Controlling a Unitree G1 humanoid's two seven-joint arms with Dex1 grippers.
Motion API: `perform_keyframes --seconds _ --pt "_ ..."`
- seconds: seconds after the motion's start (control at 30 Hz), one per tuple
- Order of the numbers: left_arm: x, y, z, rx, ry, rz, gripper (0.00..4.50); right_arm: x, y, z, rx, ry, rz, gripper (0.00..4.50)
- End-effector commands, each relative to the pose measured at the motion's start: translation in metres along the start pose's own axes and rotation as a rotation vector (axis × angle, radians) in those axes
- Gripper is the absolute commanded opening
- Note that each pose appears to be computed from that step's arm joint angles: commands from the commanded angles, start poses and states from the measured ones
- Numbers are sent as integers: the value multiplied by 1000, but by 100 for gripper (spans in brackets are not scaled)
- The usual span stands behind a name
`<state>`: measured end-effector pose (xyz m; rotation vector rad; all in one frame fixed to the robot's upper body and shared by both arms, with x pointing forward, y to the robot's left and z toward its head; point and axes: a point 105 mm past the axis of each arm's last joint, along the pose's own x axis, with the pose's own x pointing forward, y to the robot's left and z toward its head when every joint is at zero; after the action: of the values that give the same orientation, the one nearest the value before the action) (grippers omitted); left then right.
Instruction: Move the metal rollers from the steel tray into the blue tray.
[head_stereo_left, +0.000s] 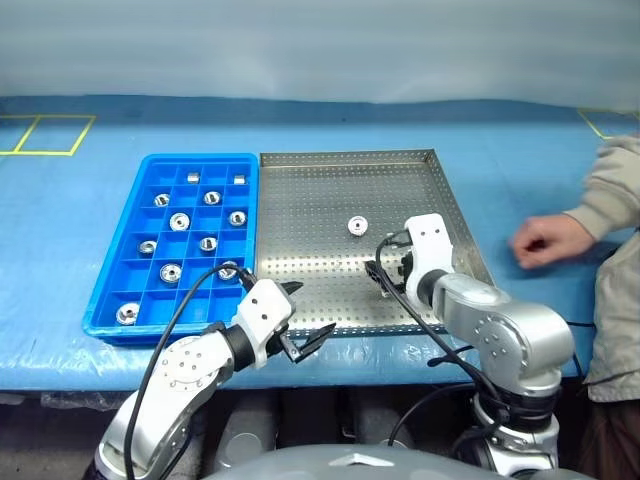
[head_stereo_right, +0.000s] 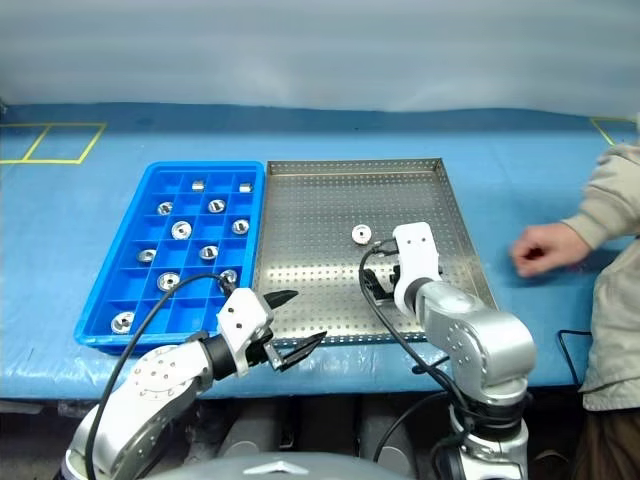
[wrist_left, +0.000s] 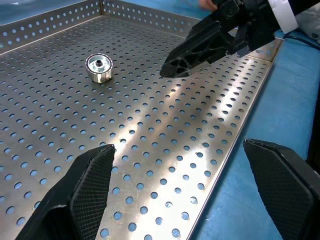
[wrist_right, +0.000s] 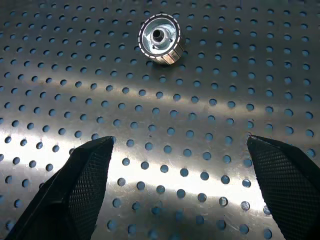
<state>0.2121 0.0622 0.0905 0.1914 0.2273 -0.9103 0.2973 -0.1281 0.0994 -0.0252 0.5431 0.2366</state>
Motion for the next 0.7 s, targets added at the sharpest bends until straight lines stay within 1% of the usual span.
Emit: perform_keyframes --seconds 0.03,0.27,0.53,0.7 --pt "1 -3 7 9 -31 -9 450 10 6 28 -49 -149 -8 449" --pt "1 -4 8 11 -34 -7 450 44 11 43 -48 -240 -25 449" --pt "2 -5 8 6 -36 -5 450 75 17 44 -49 -263 -34 449" --pt "3 -6 8 3 -35 -5 450 93 17 34 -71 -228 -34 449"
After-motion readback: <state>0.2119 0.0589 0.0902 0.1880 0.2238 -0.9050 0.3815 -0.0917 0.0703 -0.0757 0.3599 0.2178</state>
